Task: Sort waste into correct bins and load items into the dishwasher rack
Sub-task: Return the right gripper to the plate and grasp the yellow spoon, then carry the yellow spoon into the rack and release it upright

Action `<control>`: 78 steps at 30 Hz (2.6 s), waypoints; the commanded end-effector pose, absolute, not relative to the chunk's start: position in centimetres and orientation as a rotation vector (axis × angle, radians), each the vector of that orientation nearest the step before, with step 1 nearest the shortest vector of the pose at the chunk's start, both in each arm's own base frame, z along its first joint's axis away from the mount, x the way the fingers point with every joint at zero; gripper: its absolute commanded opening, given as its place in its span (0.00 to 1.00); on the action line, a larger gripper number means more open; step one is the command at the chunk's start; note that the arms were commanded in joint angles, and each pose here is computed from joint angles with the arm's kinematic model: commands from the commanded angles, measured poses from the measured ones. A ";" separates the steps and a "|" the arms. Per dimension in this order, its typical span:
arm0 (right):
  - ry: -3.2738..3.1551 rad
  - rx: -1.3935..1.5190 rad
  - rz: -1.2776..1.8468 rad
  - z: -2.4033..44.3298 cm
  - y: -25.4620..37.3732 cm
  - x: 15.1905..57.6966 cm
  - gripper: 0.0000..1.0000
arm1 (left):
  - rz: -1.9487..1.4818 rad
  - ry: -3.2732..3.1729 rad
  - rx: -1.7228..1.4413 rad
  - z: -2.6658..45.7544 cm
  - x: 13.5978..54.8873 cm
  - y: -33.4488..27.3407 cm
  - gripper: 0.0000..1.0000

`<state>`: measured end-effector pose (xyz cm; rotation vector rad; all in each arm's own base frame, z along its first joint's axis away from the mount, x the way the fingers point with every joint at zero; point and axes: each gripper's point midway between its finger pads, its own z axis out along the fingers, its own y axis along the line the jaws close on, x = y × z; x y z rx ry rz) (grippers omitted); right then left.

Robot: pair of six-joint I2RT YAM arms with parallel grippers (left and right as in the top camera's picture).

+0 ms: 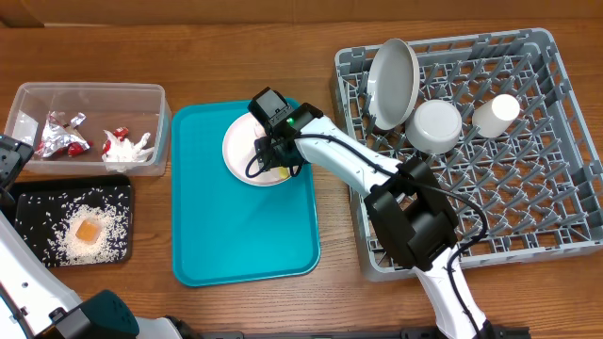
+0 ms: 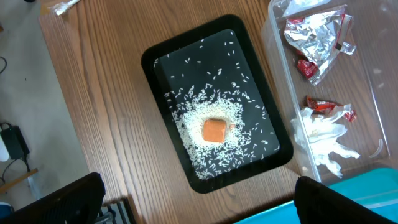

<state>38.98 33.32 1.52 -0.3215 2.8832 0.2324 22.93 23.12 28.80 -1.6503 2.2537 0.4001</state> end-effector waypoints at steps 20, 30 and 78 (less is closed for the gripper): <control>2.873 -0.283 0.145 0.5 32.0 39.9 0.55 | 0.391 2.234 -1.660 29.1 22.9 23.0 1.00; 2.885 -0.288 0.166 0.4 32.2 39.6 0.40 | 0.391 2.235 -1.660 29.1 22.9 23.0 1.00; 2.779 -0.247 0.236 16.2 31.4 42.7 0.04 | 0.391 2.234 -1.660 29.1 22.9 23.0 1.00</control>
